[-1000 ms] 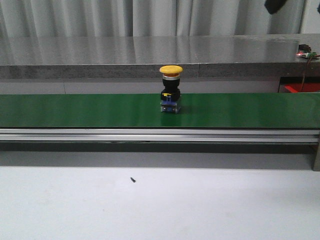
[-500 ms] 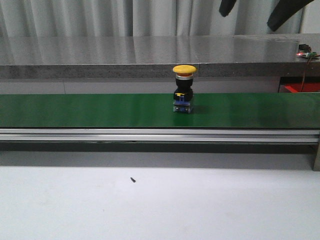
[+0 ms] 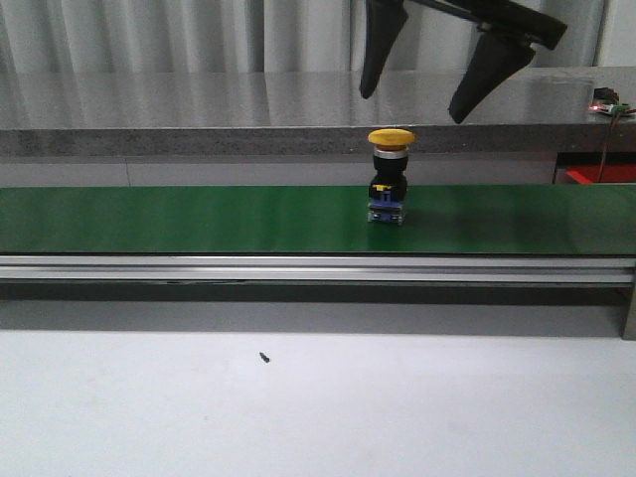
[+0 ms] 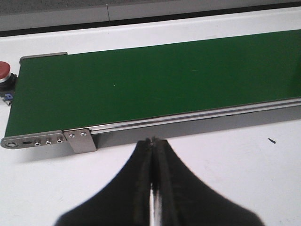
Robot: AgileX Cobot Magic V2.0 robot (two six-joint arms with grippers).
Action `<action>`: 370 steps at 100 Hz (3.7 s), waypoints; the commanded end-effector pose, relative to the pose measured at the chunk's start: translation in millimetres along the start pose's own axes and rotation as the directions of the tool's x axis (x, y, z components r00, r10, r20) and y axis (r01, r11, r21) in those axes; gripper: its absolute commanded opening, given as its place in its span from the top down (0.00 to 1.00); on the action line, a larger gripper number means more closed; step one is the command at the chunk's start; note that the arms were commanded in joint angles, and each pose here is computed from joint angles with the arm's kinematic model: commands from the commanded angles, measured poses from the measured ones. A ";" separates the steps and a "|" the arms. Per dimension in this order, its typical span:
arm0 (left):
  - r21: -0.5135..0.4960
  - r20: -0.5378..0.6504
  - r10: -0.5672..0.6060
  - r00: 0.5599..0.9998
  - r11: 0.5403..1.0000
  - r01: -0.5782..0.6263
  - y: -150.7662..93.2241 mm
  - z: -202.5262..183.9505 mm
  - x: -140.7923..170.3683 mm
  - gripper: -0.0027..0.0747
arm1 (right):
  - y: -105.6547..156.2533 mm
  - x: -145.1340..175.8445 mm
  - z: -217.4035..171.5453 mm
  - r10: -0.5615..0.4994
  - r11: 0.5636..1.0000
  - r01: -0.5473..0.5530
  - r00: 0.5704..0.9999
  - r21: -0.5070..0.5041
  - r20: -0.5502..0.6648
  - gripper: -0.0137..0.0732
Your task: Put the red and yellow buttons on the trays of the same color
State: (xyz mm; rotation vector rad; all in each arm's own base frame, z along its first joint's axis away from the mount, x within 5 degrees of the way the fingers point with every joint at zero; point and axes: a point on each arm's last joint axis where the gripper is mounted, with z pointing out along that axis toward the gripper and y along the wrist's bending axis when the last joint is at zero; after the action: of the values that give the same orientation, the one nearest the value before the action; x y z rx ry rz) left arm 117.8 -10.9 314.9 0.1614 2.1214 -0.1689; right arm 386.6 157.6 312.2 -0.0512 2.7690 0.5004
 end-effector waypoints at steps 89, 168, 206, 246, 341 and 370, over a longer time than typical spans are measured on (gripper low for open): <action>-0.002 0.084 -0.015 0.996 1.000 0.015 -0.9 -5.3 -13.0 0.99 | -7.9 -8.9 28.0 -0.014 0.997 0.016 0.999 0.071 -0.030 0.60; 0.004 0.073 -0.015 0.997 1.000 0.014 -1.5 -5.3 -12.0 0.99 | -58.9 26.1 -70.1 -0.039 0.960 0.010 0.994 0.280 0.099 0.60; 0.006 0.070 -0.015 0.997 1.000 0.014 -1.7 -5.2 -11.7 0.99 | -145.7 85.4 -90.5 0.175 0.907 -0.219 0.973 0.358 0.153 0.60; 0.006 0.070 -0.015 0.997 1.000 0.014 -1.7 -5.2 -11.7 0.99 | -213.5 132.4 -97.9 0.352 0.801 -0.434 0.899 0.412 0.262 0.60; 0.006 0.070 -0.015 0.997 1.000 0.014 -1.7 -5.2 -11.7 0.99 | -248.7 152.3 -33.0 0.407 0.783 -0.465 0.885 0.413 0.224 0.60; 0.006 0.070 -0.015 0.997 1.000 0.014 -1.7 -5.2 -11.7 0.99 | -252.3 152.3 -25.7 0.418 0.781 -0.465 0.885 0.417 0.203 0.51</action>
State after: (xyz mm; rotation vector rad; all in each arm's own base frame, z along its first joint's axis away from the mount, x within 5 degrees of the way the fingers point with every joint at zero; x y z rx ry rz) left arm 116.9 -11.5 313.8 0.1680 2.1361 -0.1769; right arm 254.3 -81.6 188.7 0.7465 2.7802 -0.0569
